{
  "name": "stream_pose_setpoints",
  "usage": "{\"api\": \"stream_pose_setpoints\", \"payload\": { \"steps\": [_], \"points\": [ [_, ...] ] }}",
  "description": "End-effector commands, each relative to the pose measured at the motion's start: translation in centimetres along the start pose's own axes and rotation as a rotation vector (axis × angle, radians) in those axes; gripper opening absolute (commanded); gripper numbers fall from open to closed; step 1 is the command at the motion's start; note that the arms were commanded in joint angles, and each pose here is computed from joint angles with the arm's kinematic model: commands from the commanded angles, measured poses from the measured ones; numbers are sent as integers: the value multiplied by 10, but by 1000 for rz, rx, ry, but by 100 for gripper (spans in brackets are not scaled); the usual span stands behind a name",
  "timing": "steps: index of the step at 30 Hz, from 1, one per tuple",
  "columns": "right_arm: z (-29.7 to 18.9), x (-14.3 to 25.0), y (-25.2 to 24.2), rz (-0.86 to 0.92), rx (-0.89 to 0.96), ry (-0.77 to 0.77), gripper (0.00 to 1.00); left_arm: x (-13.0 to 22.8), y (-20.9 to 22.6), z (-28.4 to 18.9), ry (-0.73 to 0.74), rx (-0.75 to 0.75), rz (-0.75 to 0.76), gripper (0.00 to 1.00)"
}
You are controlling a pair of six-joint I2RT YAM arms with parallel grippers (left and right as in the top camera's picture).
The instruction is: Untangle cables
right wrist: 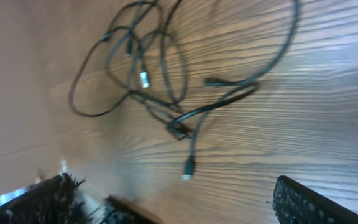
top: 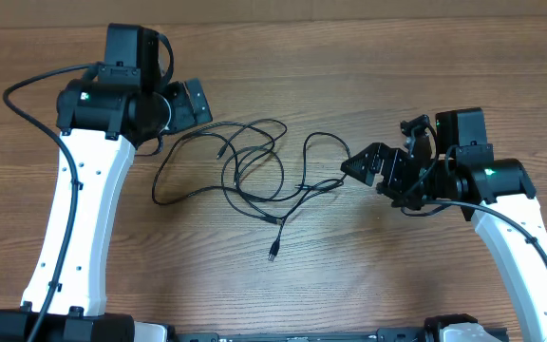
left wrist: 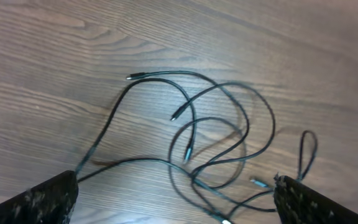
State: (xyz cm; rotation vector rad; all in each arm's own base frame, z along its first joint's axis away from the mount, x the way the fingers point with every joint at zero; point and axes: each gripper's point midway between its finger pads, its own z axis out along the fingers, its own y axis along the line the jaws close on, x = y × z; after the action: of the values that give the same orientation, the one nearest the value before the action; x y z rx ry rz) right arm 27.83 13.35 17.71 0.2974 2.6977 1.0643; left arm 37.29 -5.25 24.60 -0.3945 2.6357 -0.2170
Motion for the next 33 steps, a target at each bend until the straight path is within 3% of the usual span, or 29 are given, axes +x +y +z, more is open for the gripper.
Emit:
{"api": "stream_pose_setpoints", "payload": {
  "steps": [1,4,8,12,13,16,18,19,28,31,33],
  "points": [
    [0,2,15,3,-69,17,100,2,4,8,14,-11,125,100],
    [9,2,32,-23,-83,5,100,3,-3,8,22,29,162,100],
    [44,4,21,-53,124,-45,100,4,-3,8,26,29,162,100],
    [79,20,21,-46,180,14,99,4,-3,8,26,30,162,100],
    [93,24,18,-58,200,36,88,4,-3,8,26,30,162,100],
    [114,22,-1,9,287,29,70,4,-3,8,26,30,162,100],
    [123,24,-11,63,318,46,47,4,-3,8,26,30,162,100],
    [126,26,-14,82,324,55,42,4,-3,8,26,30,162,100],
    [134,11,-4,56,279,5,40,4,-3,8,26,30,162,100],
    [132,10,-12,59,317,-10,31,4,-3,8,26,30,162,100],
    [133,14,-16,63,326,-1,14,4,-3,8,26,30,162,100]
  ]
}}
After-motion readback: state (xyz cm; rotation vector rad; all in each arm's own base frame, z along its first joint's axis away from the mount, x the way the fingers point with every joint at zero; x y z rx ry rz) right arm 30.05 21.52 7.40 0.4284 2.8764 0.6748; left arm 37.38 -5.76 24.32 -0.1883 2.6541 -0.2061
